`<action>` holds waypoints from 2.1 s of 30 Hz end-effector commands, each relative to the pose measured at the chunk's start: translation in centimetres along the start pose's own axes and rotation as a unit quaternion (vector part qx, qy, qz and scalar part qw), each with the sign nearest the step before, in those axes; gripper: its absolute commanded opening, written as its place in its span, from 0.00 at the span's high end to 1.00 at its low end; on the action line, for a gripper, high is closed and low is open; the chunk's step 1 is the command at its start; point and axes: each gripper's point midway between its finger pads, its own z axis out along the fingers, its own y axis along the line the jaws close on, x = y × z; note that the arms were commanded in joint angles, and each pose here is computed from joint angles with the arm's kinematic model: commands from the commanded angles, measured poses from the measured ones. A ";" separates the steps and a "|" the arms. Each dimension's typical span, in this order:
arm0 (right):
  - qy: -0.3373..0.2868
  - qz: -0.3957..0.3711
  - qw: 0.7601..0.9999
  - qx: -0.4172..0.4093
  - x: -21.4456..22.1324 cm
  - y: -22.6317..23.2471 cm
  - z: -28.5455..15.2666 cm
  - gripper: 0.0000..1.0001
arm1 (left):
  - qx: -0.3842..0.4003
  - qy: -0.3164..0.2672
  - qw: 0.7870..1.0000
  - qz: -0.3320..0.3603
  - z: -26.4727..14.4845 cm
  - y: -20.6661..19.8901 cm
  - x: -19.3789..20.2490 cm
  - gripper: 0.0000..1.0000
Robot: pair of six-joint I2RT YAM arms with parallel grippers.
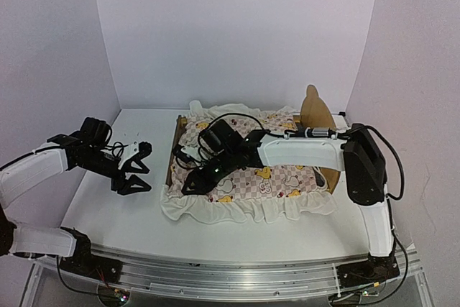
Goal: Set up the pet bed
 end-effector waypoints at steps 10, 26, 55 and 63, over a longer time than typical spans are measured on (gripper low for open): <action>-0.108 -0.004 0.994 0.020 -6.3 0.3 -9.8 1.00 | 0.036 -0.021 0.991 0.128 4.1 -2.4 -5.5 0.26; -0.118 0.030 0.991 0.046 -6.4 -1.9 -11.2 1.00 | -0.061 -0.058 0.977 0.196 8.4 1.1 -9.9 0.71; -0.151 0.066 0.965 0.203 0.1 -1.6 -19.1 0.43 | 0.082 -0.210 0.974 0.025 10.1 1.0 -22.5 1.00; -0.214 0.145 0.945 0.200 -1.0 -2.7 -14.3 0.29 | 0.082 -0.207 0.975 0.026 10.3 1.1 -22.3 1.00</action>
